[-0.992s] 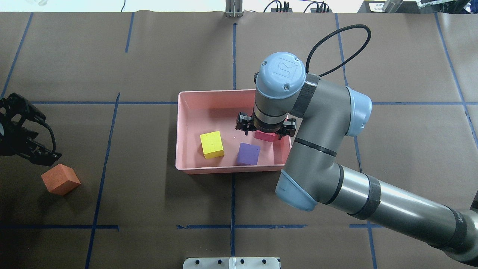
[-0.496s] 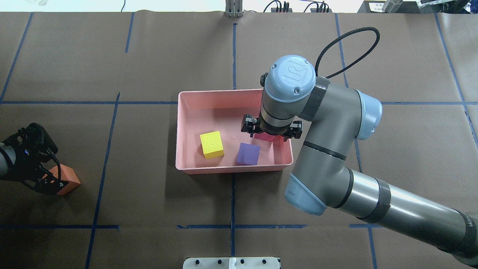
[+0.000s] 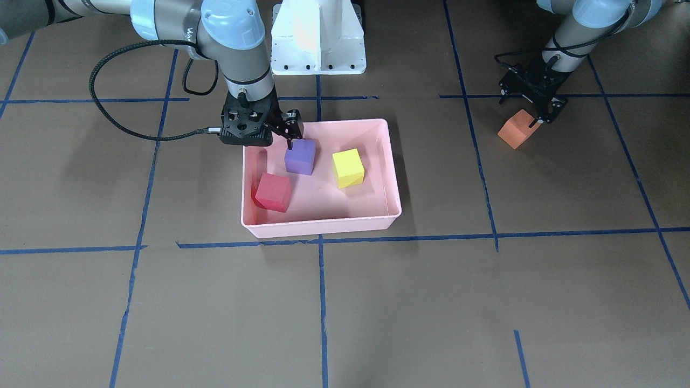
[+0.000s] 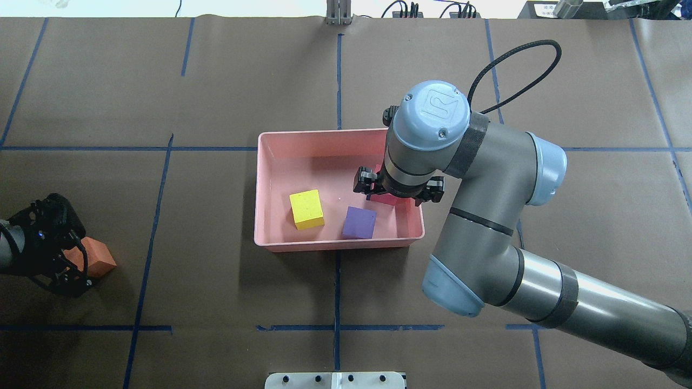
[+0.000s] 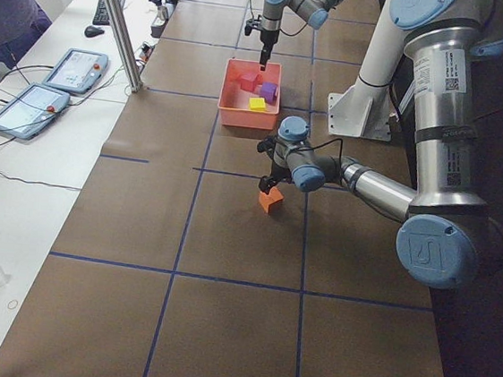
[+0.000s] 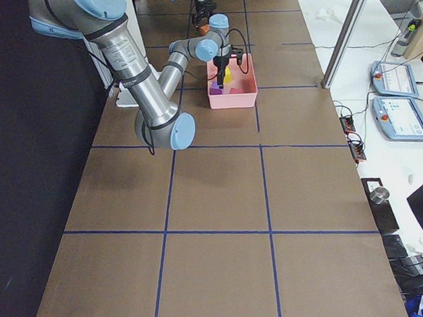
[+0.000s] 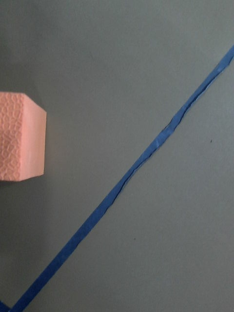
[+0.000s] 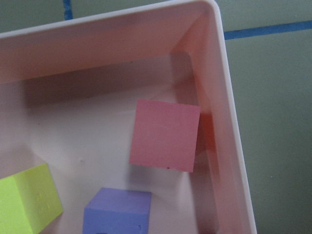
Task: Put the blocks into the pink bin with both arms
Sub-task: 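Grasp the orange cube with the left gripper while the right gripper releases the red cube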
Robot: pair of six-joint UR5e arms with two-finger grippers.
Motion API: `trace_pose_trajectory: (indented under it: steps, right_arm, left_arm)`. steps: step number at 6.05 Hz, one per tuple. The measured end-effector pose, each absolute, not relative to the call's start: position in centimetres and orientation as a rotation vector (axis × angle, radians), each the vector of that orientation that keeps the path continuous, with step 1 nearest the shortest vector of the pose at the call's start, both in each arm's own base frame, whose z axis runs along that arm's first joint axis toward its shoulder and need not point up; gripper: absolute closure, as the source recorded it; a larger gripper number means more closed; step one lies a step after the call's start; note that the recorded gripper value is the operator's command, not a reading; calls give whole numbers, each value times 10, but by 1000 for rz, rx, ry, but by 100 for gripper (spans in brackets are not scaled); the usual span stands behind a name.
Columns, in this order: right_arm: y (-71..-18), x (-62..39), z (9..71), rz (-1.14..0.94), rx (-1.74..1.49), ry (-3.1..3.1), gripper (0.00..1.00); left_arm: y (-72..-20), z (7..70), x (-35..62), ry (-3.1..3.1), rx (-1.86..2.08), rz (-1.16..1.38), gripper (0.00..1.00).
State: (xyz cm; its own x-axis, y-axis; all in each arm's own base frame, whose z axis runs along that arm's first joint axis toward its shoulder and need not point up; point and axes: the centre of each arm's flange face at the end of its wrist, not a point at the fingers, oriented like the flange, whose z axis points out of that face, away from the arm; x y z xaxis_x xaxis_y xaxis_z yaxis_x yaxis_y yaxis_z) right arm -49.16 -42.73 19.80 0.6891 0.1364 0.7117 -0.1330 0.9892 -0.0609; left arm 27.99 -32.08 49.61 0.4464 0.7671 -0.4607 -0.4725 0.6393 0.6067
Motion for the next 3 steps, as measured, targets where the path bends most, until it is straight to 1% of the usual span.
trace_pose_trajectory:
  steps: [3]
  right_arm:
    - [-426, -490, 203, 151, -6, -793, 0]
  left_arm:
    - [-321, 504, 280, 772, 409, 793, 0]
